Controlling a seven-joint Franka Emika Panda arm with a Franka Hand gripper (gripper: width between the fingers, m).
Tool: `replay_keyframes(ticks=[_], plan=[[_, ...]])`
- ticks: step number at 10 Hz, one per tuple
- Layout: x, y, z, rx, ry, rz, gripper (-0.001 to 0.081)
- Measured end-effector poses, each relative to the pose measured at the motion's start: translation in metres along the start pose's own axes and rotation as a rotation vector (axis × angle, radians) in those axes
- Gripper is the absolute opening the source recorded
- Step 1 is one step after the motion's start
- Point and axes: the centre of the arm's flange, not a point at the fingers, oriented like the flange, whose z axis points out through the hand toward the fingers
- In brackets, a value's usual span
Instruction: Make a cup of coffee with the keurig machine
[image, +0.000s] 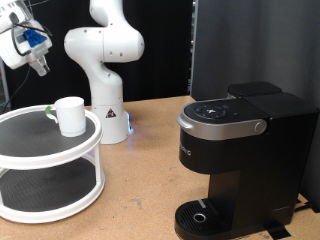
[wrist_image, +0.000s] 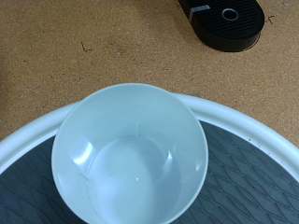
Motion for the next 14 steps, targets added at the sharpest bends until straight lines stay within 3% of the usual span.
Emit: replay_keyframes(ticks=[7, 8, 9, 11, 12, 13, 14], plan=[[-0.012, 0.003, 0.030, -0.008, -0.006, 0.001, 0.0004], [-0.012, 0.002, 0.033, -0.009, -0.008, 0.000, 0.0113], [-0.013, 0.002, 0.035, -0.009, -0.010, 0.000, 0.0113], [-0.015, 0.002, 0.038, -0.008, -0.018, -0.001, 0.0439], [-0.017, 0.003, 0.039, -0.011, -0.026, -0.003, 0.0439], [-0.021, 0.005, 0.040, -0.016, -0.029, -0.008, 0.0622], [-0.025, 0.006, 0.042, -0.019, -0.022, -0.011, 0.0622]])
